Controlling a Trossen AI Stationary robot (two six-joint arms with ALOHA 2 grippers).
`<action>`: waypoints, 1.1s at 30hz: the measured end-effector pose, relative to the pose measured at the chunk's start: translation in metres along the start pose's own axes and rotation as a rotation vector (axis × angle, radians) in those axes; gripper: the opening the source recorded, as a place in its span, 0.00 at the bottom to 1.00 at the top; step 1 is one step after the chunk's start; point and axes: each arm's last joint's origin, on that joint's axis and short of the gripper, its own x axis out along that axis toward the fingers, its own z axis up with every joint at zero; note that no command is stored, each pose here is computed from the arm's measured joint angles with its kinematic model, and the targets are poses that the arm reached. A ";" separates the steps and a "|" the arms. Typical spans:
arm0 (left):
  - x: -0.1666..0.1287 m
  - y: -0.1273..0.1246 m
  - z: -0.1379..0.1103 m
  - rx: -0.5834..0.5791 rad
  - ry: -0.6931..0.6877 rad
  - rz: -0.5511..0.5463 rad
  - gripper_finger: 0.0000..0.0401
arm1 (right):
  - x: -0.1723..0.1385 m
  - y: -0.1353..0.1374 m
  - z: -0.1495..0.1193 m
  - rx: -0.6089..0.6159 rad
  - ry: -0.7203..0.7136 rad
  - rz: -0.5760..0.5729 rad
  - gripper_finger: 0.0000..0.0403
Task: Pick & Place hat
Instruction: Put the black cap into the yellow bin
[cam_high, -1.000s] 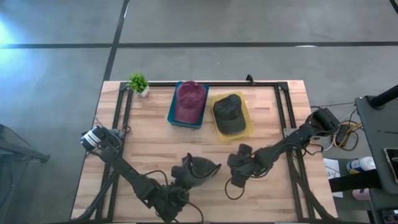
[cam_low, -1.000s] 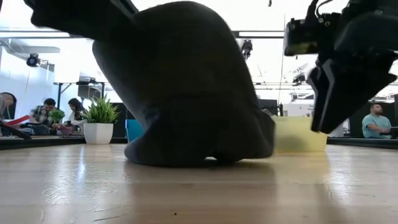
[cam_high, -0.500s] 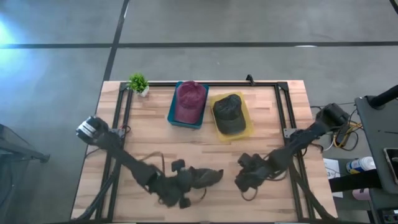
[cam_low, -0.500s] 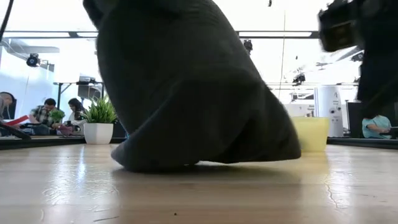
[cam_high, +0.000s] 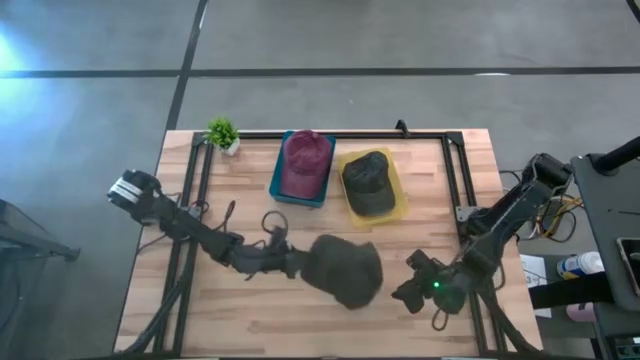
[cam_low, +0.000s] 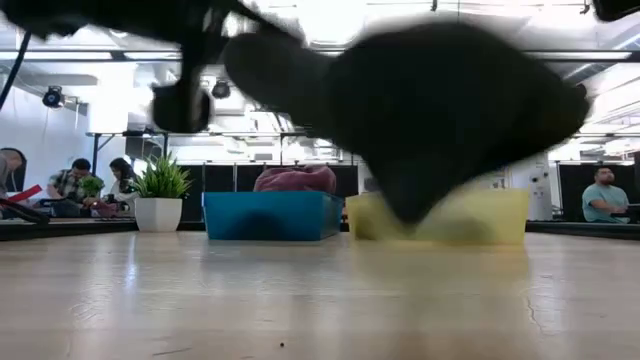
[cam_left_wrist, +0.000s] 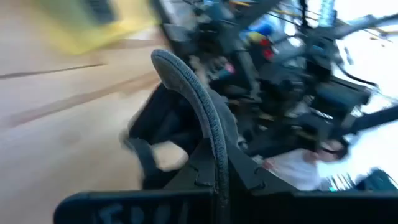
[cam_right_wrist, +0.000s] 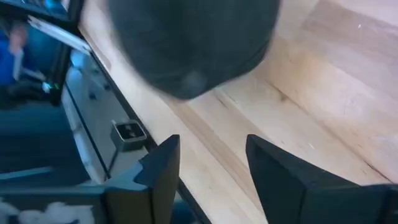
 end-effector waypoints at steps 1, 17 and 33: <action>-0.005 0.007 -0.003 -0.014 -0.018 0.027 0.02 | -0.001 0.000 -0.002 0.008 -0.028 0.009 0.45; -0.020 0.073 -0.032 -0.139 -0.116 0.227 0.02 | 0.074 -0.013 -0.028 0.170 -0.223 0.040 0.70; -0.022 0.079 -0.038 -0.090 -0.031 0.269 0.02 | 0.135 -0.021 -0.019 0.345 -0.350 0.139 0.66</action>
